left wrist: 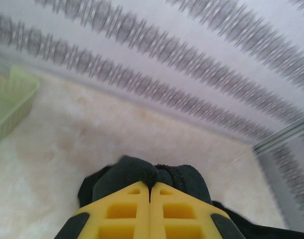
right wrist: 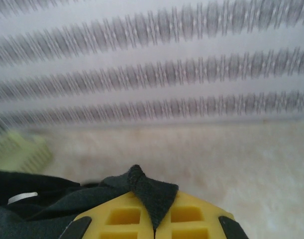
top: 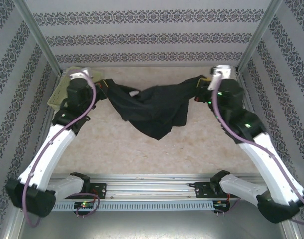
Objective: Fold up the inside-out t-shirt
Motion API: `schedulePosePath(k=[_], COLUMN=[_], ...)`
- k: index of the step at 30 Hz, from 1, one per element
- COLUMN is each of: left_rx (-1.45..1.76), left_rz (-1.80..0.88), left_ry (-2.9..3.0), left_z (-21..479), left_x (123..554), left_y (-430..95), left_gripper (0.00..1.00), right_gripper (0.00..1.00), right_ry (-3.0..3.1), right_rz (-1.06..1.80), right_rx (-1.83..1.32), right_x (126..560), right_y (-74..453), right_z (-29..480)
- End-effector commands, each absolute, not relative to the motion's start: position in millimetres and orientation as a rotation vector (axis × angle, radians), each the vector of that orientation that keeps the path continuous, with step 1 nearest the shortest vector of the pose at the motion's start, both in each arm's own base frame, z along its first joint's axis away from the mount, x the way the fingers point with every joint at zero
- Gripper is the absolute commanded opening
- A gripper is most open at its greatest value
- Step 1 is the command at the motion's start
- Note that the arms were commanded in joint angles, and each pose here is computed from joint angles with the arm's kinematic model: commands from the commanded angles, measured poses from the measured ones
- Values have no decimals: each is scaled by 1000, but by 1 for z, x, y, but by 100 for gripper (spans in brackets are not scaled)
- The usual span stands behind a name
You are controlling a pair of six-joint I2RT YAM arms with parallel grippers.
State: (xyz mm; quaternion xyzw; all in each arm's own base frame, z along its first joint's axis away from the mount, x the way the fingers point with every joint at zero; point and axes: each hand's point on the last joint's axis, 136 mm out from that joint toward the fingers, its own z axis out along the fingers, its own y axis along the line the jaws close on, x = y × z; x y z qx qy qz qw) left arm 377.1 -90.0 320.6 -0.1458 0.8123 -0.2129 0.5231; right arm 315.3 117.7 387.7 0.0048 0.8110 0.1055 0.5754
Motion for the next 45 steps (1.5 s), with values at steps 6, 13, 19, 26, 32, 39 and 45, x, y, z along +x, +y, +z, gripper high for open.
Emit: schedulePosePath(k=[6,13,19,26,32,39,45], left_rx=[-353,-296,-228,-171,-228,-290,-279], left_rz=[-472,-548,-586,-637,-542,-375,-348], left_ry=[1912,1651,1366,1252,1445,1784,1937], left_z=[343,446,558,602,548,438,373], left_x=[369,336,281,250,328,441,486], left_y=[-78,-72,-59,-59,-68,-83,-98], left_gripper=[0,0,0,0,0,0,0], right_gripper=[0,0,0,0,0,0,0], right_ry=[1928,1763,1541,1388,1534,1815,2002], right_rz=[199,386,601,704,506,332,319], right_rx=[76,35,-45,-79,15,151,286], right_x=[317,295,257,221,271,349,396], right_y=[97,105,120,122,118,110,89], right_z=[377,448,533,572,521,412,321])
